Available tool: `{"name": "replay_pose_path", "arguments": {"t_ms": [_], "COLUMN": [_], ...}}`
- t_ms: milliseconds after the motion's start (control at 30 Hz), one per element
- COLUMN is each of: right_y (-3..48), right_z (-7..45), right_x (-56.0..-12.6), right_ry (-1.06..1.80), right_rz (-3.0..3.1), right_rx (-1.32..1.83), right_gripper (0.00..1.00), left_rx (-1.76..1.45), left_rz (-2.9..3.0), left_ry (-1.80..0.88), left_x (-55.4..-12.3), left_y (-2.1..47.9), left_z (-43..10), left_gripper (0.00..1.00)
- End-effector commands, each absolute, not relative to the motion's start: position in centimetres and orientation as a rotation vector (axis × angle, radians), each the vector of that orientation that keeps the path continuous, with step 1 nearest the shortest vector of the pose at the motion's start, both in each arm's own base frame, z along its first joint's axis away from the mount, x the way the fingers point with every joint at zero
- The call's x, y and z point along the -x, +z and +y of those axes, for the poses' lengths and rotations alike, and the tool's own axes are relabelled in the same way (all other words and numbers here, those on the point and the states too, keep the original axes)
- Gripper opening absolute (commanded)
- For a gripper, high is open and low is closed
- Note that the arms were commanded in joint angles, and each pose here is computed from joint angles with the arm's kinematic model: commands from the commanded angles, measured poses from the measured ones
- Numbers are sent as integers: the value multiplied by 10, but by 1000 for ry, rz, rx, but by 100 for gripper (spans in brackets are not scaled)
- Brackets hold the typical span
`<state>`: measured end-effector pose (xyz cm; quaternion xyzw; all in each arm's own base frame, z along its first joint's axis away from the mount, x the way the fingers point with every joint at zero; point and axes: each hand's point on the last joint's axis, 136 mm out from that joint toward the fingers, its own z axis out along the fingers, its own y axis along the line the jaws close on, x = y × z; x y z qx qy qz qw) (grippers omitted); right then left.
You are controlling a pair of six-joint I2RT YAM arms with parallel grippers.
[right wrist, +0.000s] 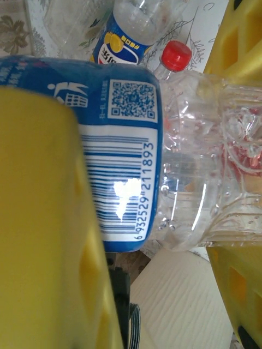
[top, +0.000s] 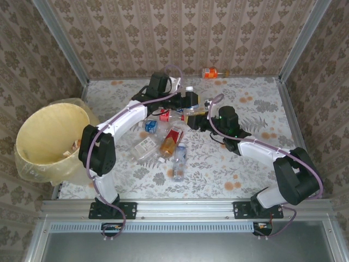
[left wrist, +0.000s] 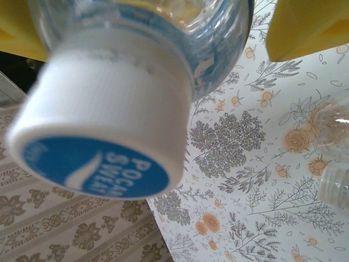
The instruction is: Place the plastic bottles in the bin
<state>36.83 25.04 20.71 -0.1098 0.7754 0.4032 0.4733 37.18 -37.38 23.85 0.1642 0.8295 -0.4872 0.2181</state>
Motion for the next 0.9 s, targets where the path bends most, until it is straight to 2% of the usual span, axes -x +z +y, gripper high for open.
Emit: {"name": "replay_pose_path", "arguments": {"t_ms": [0, 133, 233, 433, 533, 867], "right_y": [238, 239, 237, 234, 254, 288], "right_z": [262, 262, 264, 262, 257, 193], "right_x": [-369, -369, -367, -360, -350, -345], "right_ry": [1013, 1011, 1028, 1011, 1015, 668], "right_rz": [1789, 1796, 1811, 1850, 1825, 1745], "right_rx": [343, 345, 358, 384, 397, 245], "right_gripper": [47, 48, 52, 86, 99, 100], "left_rx": [-466, -464, -461, -400, -374, -274], "left_rz": [2299, 2311, 2318, 2299, 2288, 2234], "left_ry": [-1350, -1375, -1348, -1269, -1254, -1175], "left_x": [-369, -366, -367, -378, -381, -396], "left_y": [238, 237, 236, 241, 244, 262], "left_z": [-377, -378, -376, -361, -353, -316], "left_gripper": [83, 71, 65, 61, 60, 59]}}
